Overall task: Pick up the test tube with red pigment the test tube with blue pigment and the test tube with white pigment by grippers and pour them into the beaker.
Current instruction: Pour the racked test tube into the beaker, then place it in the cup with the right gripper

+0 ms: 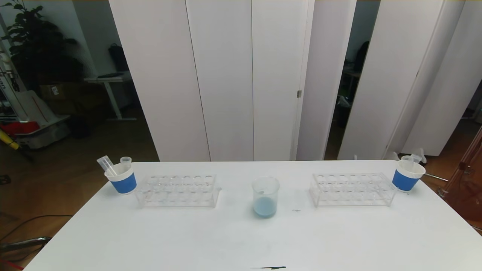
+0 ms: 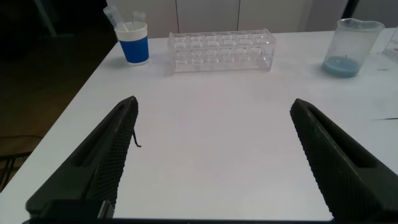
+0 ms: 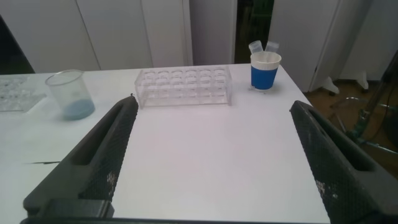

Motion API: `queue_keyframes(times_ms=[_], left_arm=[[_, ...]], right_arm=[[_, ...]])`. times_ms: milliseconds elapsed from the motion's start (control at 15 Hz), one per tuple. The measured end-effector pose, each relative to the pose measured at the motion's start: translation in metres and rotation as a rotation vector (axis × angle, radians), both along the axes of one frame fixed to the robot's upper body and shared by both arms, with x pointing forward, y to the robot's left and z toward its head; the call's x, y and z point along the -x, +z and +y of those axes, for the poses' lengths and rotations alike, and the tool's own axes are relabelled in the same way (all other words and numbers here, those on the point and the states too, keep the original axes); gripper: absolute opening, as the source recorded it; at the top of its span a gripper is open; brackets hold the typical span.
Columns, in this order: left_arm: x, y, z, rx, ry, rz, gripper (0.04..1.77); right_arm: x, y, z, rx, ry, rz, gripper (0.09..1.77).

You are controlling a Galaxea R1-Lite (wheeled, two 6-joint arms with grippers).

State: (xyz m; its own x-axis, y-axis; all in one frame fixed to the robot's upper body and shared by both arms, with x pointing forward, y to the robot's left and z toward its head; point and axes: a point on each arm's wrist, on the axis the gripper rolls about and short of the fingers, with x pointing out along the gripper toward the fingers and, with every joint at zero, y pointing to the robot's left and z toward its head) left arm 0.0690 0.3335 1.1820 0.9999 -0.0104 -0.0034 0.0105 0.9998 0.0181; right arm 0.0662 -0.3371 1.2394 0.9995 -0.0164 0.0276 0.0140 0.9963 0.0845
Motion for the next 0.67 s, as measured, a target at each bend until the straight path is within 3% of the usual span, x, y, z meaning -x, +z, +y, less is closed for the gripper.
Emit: queue_keyframes(times_ms=[333,533,667], left_arm=[[0.0,0.0,0.0,0.0,0.0,0.0,1.75],[0.0,0.0,0.0,0.0,0.0,0.0,1.75],[0.0,0.0,0.0,0.0,0.0,-0.001,1.75]], right_arm=[[-0.003,-0.043,0.0,0.002,0.005,0.062,1.75],[-0.001,-0.05,0.0,0.009,-0.001,0.035,1.75],[-0.002,-0.048,0.0,0.011,0.007,-0.024,1.75]])
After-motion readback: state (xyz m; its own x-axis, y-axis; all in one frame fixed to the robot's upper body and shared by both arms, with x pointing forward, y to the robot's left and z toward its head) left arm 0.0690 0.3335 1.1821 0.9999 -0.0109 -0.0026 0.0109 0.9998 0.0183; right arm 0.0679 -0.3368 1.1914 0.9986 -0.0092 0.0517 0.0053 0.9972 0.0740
